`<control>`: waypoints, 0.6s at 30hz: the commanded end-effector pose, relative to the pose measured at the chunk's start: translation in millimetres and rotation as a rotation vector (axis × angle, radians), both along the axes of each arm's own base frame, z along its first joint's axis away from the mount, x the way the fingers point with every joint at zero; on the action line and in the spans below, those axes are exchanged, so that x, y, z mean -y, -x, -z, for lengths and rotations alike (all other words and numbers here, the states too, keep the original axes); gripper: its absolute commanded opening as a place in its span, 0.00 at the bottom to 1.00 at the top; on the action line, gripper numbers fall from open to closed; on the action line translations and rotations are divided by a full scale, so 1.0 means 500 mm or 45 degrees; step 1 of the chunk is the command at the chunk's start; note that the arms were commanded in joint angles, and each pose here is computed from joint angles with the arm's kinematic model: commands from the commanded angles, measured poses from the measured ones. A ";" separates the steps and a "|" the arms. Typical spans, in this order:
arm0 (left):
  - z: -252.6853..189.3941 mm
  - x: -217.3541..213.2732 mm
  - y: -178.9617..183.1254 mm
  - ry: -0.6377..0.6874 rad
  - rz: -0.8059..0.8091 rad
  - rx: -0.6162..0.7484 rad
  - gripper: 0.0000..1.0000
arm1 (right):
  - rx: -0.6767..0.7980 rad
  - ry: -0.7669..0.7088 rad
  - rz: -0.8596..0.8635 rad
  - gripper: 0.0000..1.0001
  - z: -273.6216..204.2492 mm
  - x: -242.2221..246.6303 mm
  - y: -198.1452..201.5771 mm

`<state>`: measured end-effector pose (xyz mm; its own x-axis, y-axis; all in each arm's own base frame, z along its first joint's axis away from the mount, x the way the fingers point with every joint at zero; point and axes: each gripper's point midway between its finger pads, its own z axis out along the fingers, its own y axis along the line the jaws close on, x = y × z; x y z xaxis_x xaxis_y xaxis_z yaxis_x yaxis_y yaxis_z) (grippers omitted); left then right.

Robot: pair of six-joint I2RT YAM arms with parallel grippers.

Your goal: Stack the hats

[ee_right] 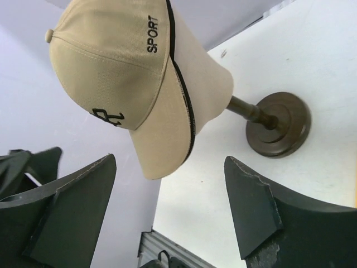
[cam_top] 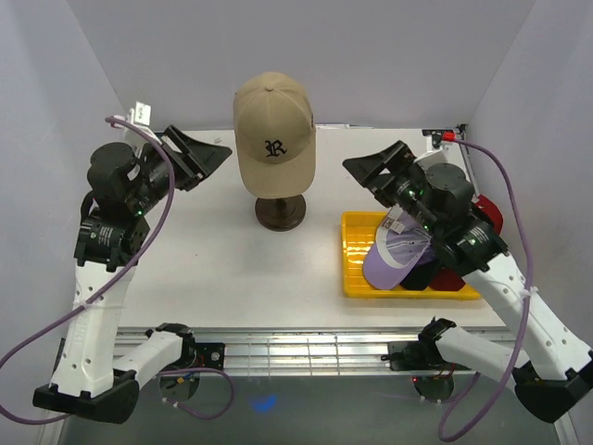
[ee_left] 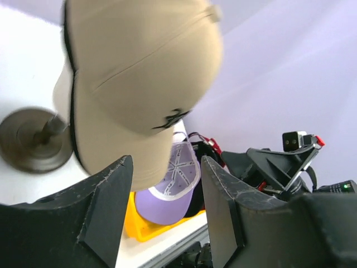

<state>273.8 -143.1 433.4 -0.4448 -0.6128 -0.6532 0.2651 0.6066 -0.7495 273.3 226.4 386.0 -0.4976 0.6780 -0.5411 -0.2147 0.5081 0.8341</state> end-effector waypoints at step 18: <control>0.023 0.495 0.152 -0.383 0.549 0.289 0.61 | 0.219 0.164 0.522 0.84 -0.108 0.327 0.185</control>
